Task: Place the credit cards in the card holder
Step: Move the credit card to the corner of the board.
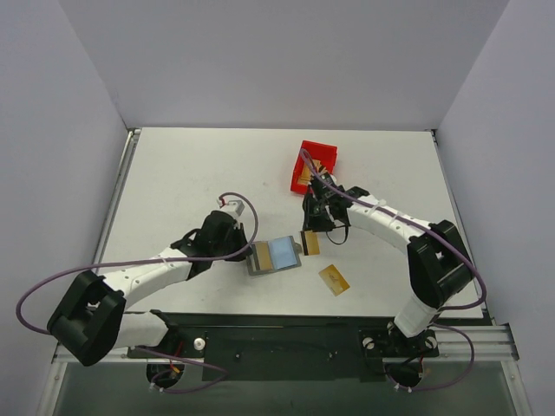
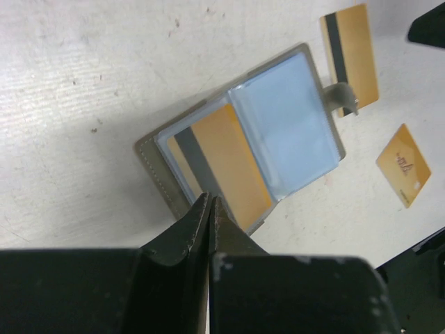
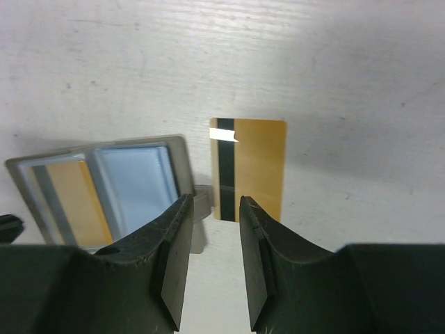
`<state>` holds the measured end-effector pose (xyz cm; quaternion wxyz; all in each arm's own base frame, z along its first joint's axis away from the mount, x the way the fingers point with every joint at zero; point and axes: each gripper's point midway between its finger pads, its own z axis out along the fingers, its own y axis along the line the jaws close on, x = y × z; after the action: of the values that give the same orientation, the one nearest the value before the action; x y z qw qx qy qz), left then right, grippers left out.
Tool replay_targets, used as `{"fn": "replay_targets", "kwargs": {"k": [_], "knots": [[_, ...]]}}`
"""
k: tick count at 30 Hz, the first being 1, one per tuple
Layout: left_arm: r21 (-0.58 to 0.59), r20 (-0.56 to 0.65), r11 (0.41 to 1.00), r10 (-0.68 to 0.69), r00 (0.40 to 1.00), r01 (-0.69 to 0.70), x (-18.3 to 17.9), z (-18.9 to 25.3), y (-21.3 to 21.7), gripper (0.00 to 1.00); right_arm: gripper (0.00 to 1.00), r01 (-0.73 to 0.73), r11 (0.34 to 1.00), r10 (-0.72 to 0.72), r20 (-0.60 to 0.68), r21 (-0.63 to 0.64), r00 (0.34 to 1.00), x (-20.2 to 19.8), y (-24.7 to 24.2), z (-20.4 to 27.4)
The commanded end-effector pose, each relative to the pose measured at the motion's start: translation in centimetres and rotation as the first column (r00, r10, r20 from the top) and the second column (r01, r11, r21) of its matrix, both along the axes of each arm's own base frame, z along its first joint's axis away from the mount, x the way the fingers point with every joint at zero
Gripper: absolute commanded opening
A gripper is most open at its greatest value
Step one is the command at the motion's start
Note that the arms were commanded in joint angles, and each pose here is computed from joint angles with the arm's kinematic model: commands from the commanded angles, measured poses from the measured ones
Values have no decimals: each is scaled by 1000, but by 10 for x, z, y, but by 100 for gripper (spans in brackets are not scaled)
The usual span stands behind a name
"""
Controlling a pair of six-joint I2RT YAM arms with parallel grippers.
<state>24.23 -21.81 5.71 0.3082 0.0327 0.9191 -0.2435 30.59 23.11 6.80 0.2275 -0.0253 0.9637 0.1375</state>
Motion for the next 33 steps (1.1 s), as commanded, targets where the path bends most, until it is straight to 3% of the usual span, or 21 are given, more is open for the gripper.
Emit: {"fn": "replay_targets", "kwargs": {"k": [1,6,10,13,15,20,23,25,33], "knots": [[-31,117,999,14,993,-10,21,41,-3,10,29,38,996,-40,-25,-79,999,-8,-26,-11],[-39,148,999,25,989,-20,26,55,1,16,30,35,997,-37,-41,-67,998,-12,-27,-17],[-58,174,998,10,985,0,28,64,-4,25,30,40,995,-46,-63,-89,997,-12,-31,-27],[-52,173,999,8,985,1,30,63,-5,42,30,42,995,-50,-88,-90,995,-10,-32,-35],[-37,174,999,18,985,-12,32,63,-2,48,30,38,994,-49,-103,-104,993,-8,-35,-41],[-30,204,999,40,978,-34,35,68,4,54,26,75,980,-104,-151,-182,983,-20,-54,-49],[-19,204,999,43,978,-40,35,68,5,67,26,132,955,-178,-159,-265,971,-36,-77,-54],[-16,205,999,51,977,-49,37,69,6,86,26,169,941,-223,-162,-292,961,-49,-88,-54],[16,235,982,181,955,-190,53,78,25,89,26,253,915,-321,-187,-313,929,-94,-114,-58]]}}
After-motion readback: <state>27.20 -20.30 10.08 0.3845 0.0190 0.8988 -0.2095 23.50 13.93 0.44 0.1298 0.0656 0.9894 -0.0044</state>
